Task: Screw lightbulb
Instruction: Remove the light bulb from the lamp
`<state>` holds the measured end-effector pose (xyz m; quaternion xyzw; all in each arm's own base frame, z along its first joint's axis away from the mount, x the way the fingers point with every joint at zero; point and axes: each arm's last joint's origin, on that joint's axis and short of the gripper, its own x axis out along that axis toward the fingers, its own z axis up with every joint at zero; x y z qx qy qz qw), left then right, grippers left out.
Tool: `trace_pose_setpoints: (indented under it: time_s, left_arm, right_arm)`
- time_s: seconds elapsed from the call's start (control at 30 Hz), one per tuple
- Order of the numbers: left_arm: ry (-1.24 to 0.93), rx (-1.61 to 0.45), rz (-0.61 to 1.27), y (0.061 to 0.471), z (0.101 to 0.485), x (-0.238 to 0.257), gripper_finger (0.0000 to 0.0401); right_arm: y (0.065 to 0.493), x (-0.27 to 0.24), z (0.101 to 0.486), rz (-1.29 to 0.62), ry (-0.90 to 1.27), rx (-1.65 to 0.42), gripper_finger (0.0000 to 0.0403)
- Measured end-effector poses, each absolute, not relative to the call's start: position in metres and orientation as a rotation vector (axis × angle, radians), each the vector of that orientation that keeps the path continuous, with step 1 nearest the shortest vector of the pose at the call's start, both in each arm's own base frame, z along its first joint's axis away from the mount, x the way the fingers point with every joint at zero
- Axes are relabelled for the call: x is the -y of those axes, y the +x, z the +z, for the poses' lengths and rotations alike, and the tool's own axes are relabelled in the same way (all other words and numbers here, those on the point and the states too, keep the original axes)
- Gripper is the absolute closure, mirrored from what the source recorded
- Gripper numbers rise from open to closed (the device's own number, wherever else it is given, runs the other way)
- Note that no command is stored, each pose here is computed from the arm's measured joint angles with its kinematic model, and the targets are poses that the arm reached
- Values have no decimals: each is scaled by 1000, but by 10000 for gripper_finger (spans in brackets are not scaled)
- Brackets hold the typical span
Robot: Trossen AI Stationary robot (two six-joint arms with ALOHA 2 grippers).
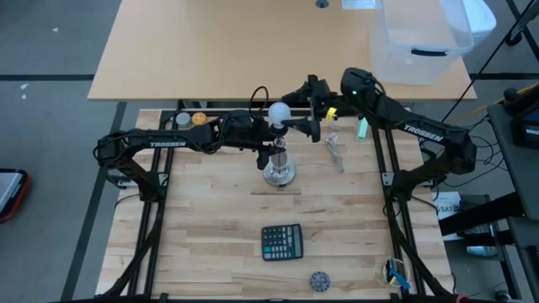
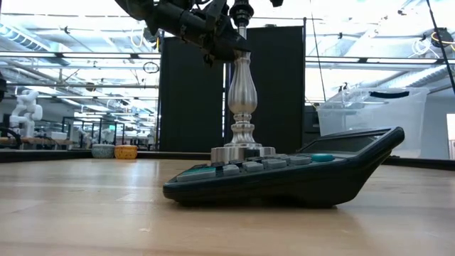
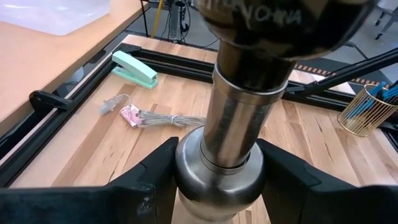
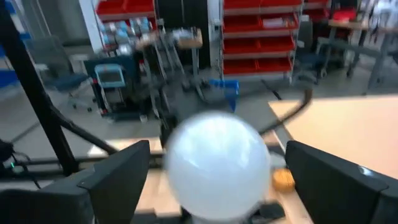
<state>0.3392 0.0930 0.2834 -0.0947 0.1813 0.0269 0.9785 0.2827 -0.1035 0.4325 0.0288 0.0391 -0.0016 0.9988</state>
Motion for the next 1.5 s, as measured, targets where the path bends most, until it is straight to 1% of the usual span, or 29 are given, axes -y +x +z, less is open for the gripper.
trace_pose_setpoints:
  time_s: [0.2, 0.33, 0.47, 0.63, 0.73, 0.97, 1.07, 1.33, 1.5]
  left_arm:
    - [-174, -366, 51, 339, 283, -94, 223]
    - [-173, -364, 59, 339, 284, -95, 223]
    - [-173, -363, 68, 338, 284, -96, 223]
    - [-172, -363, 73, 338, 284, -97, 223]
    - [-172, -363, 75, 338, 284, -97, 223]
    - [-170, -362, 84, 338, 284, -97, 223]
    - [-169, -363, 86, 338, 284, -97, 223]
    - [-167, -363, 87, 338, 284, -97, 223]
    - [-166, -363, 91, 338, 284, -97, 223]
  right_arm:
    - [272, 91, 455, 10, 43, 71, 32]
    - [257, 79, 475, 8, 45, 188, 32]
    - [250, 59, 483, -167, 24, 230, 34]
    - [253, 32, 483, -424, -89, 201, 35]
    - [258, 24, 479, -520, -112, 169, 35]
    - [284, 16, 461, -499, 25, 123, 34]
    - [296, 13, 449, -545, 38, 68, 34]
    - [319, 11, 427, -677, 54, 10, 34]
    - [333, 12, 413, -707, 87, -12, 34]
